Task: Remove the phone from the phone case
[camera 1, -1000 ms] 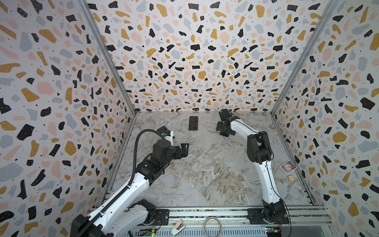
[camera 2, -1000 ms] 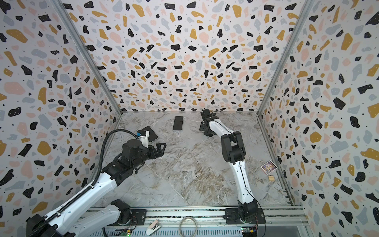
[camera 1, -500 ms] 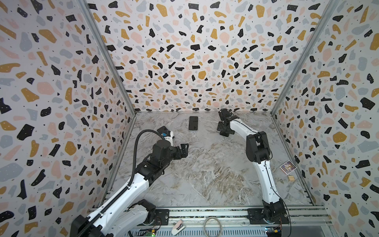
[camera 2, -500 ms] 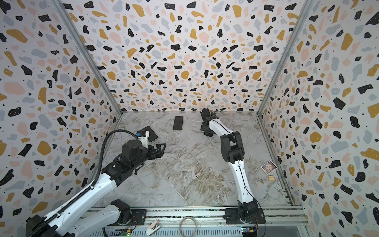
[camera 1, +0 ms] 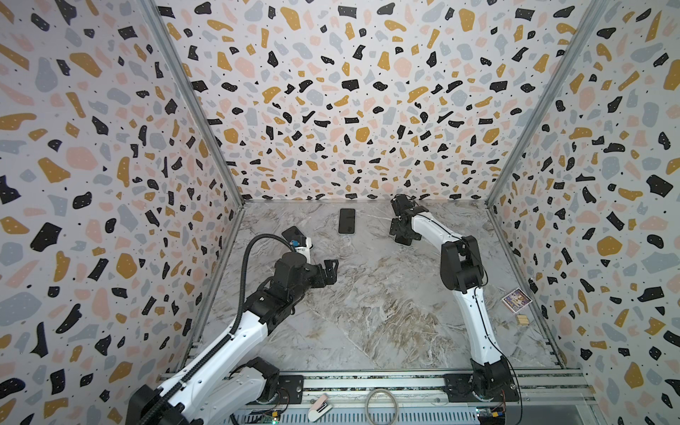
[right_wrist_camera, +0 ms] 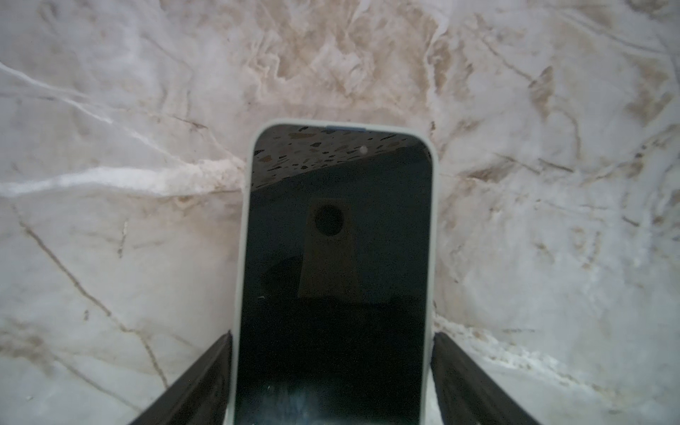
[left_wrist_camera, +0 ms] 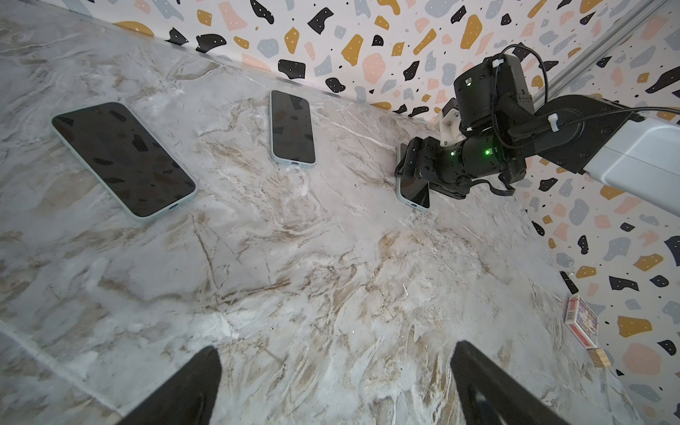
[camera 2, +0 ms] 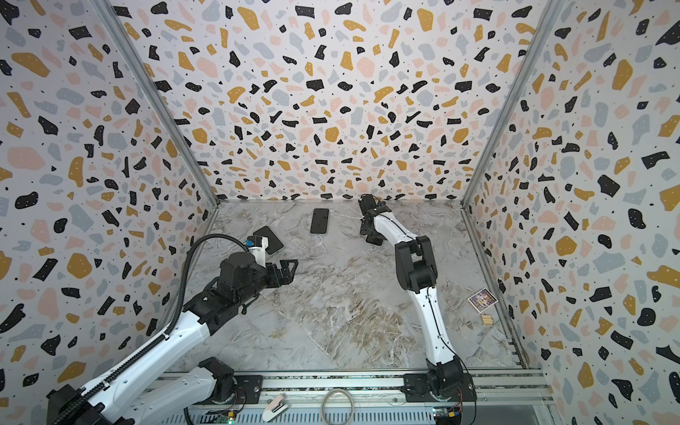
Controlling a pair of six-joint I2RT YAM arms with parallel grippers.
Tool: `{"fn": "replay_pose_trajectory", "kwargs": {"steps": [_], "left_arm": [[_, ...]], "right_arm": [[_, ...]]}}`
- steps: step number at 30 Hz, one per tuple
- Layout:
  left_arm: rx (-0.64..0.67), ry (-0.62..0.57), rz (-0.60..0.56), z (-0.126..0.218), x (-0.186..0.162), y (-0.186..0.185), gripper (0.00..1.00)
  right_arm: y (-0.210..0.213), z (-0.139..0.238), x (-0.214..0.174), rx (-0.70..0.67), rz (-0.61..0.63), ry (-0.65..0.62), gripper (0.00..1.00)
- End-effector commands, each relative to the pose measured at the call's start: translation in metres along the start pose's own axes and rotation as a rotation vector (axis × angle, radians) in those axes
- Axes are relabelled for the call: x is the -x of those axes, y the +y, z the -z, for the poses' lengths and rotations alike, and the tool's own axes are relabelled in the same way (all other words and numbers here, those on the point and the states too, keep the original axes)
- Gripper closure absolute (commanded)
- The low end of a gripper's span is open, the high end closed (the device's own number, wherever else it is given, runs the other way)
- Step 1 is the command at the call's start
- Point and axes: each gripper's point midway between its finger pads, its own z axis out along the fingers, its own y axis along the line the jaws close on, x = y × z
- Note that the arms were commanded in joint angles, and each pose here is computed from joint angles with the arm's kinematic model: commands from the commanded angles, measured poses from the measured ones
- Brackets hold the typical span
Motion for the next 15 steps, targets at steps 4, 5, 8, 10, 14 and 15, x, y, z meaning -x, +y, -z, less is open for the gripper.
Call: {"fn": "replay_pose_trajectory", "kwargs": {"steps": [4, 5, 8, 10, 14, 15], "left_arm": [[-0.027, -0.024, -0.012, 0.004, 0.002, -0.004, 0.01], [-0.028, -0.026, -0.011, 0.004, 0.003, -0.005, 0.0], [-0.032, -0.026, -0.005, 0.003, 0.002, -0.005, 0.0], [-0.038, -0.027, -0.001, 0.002, 0.002, -0.006, 0.0], [-0.06, -0.023, 0.016, 0.0, 0.001, -0.01, 0.0], [-0.068, -0.022, 0.02, -0.001, 0.001, -0.011, 0.0]], "right_arm": [[-0.015, -0.007, -0.018, -0.068, 0.048, 0.068, 0.18], [-0.016, -0.007, -0.018, -0.067, 0.046, 0.068, 0.19], [-0.018, -0.003, -0.018, -0.061, 0.052, 0.054, 0.25], [-0.021, 0.0, -0.019, -0.053, 0.051, 0.039, 0.29], [-0.025, 0.008, -0.021, -0.03, 0.05, 0.007, 0.37], [-0.026, 0.01, -0.021, -0.023, 0.048, -0.003, 0.38]]}}
